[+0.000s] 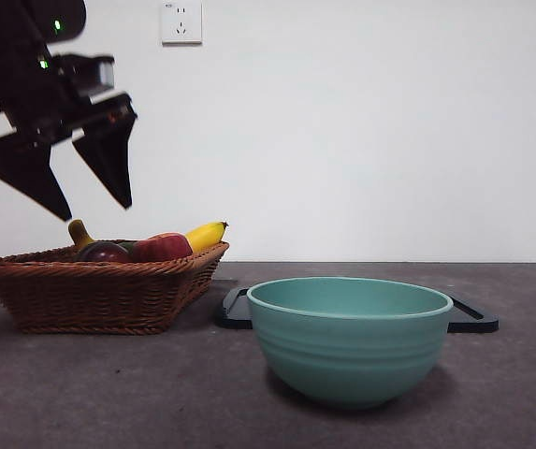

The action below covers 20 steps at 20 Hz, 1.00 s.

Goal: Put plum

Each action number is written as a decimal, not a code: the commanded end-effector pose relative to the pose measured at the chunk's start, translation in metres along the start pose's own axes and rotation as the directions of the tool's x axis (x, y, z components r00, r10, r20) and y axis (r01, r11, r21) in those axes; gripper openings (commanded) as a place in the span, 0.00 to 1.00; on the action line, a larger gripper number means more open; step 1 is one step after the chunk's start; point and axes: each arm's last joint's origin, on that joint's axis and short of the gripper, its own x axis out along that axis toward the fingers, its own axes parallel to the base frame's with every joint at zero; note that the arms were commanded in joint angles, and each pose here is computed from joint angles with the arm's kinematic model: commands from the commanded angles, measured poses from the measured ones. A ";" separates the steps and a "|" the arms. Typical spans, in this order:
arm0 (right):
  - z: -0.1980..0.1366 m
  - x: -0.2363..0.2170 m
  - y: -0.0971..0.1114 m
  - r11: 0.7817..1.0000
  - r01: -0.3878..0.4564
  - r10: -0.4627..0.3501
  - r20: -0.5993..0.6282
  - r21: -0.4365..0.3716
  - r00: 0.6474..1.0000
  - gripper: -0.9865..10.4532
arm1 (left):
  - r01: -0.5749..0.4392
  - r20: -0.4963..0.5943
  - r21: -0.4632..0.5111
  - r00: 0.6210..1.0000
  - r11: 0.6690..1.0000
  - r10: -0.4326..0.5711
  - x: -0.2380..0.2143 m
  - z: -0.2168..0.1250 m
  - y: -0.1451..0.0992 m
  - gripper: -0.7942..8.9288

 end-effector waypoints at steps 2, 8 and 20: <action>0.005 -0.003 0.002 1.000 -0.002 0.003 0.023 -0.004 1.000 0.46 | -0.010 -0.011 0.030 1.000 1.000 0.010 0.022 0.006 0.004 0.53; 0.005 -0.004 0.002 1.000 -0.002 0.002 0.030 -0.007 1.000 0.46 | -0.013 -0.045 0.039 0.999 0.999 0.014 0.050 0.004 0.007 0.53; 0.006 -0.004 0.002 1.000 -0.002 0.002 0.035 -0.010 0.999 0.46 | -0.031 -0.063 0.068 0.997 0.997 0.035 0.060 0.004 0.003 0.30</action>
